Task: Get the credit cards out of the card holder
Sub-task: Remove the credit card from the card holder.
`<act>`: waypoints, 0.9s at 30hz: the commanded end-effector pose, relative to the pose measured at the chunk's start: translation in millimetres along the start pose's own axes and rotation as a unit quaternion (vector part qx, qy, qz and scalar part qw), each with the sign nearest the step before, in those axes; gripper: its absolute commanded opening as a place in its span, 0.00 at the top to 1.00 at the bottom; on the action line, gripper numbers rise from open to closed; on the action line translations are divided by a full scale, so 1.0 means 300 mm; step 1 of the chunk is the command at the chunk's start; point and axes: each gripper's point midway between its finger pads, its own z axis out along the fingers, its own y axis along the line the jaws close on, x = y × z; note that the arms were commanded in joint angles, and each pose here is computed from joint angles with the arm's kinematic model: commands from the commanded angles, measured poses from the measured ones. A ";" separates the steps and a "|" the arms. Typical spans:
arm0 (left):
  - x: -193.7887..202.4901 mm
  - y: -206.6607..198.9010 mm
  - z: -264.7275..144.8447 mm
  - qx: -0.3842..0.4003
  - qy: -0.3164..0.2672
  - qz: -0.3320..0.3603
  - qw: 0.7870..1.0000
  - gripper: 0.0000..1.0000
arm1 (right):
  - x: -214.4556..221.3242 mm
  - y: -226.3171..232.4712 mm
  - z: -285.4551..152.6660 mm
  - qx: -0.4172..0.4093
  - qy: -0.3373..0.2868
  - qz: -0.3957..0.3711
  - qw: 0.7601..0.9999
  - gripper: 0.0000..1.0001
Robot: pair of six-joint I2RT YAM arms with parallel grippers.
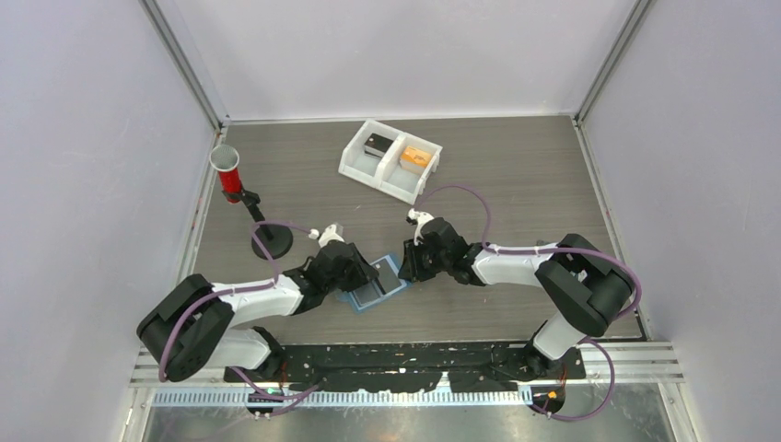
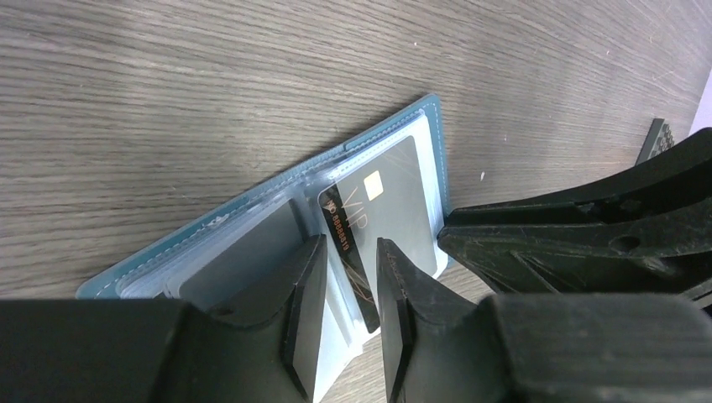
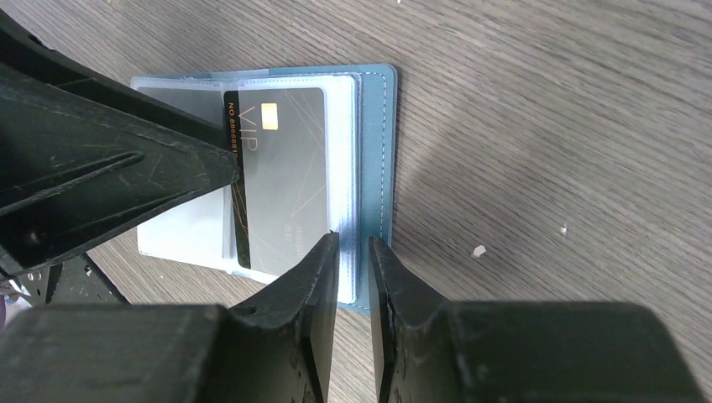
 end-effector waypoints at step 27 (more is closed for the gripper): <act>-0.001 0.011 -0.025 -0.009 0.015 -0.038 0.999 1.00 | 0.023 -0.039 -0.062 0.034 0.017 0.014 0.999 0.73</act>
